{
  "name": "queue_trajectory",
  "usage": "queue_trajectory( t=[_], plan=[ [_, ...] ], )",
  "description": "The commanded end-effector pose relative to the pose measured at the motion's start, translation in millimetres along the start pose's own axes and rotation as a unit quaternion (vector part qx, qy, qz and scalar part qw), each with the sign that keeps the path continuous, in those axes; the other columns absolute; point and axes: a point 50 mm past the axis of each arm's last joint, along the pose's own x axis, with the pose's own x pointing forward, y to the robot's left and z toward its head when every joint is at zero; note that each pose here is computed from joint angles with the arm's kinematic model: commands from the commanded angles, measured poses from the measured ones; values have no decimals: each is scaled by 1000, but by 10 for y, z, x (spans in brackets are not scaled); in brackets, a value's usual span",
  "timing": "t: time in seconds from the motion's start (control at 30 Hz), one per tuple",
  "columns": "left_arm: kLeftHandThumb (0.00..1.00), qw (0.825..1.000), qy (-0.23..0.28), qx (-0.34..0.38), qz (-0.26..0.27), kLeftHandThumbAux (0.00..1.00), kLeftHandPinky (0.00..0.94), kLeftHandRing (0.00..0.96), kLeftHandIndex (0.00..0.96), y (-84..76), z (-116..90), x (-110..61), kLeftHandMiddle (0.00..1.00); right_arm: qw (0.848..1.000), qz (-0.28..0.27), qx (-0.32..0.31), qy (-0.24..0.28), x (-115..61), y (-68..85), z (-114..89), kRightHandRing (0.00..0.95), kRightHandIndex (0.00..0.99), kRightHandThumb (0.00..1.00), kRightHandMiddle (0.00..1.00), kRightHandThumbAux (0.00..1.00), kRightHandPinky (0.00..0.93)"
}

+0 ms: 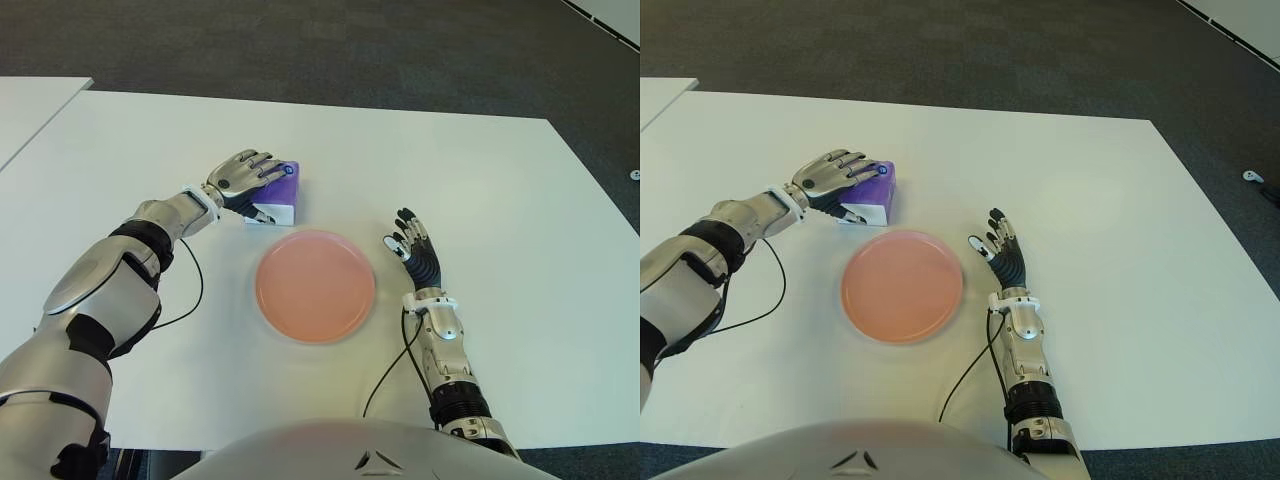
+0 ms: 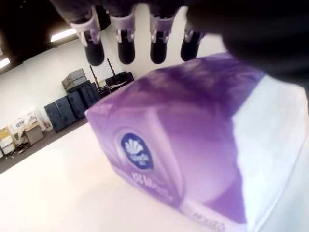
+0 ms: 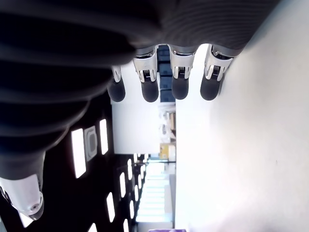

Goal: Put the tissue paper into the plate.

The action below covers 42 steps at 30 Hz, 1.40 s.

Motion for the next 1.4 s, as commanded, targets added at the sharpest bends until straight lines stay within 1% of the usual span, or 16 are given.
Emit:
queue_trajectory(
  t=[0.03, 0.2, 0.37, 0.6, 0.87, 1.07, 1.4],
  plan=[
    [11, 1000, 2, 11, -3, 276, 0, 0, 0, -27, 22, 8, 0, 989, -13, 18, 150, -421, 8, -522, 0, 0, 0, 0, 574, 0],
    [17, 1000, 8, 17, 0, 283, 0, 0, 0, -26, 17, 16, 0, 989, -12, 17, 148, -431, 7, -514, 0, 0, 0, 0, 573, 0],
    [21, 999, 16, 33, 15, 297, 0, 0, 0, -13, 9, 27, 0, 989, -10, 17, 149, -444, 11, -520, 0, 0, 0, 0, 572, 0],
    [9, 998, 20, 45, 30, 303, 0, 0, 0, 2, 7, 36, 0, 988, -7, 19, 150, -466, 8, -524, 0, 0, 0, 0, 579, 0],
    [1, 997, 24, 60, 35, 300, 0, 0, 0, 17, 5, 55, 0, 989, 0, 20, 149, -496, 11, -516, 0, 0, 0, 0, 587, 0],
    [1, 997, 24, 57, 35, 300, 0, 0, 0, 1, 25, 56, 0, 988, 3, 22, 151, -520, 11, -516, 0, 0, 0, 0, 590, 0],
    [22, 999, 17, 37, 18, 304, 0, 0, 0, -53, 72, 44, 0, 988, 3, 22, 153, -542, 13, -509, 0, 0, 0, 0, 584, 0]
  ],
)
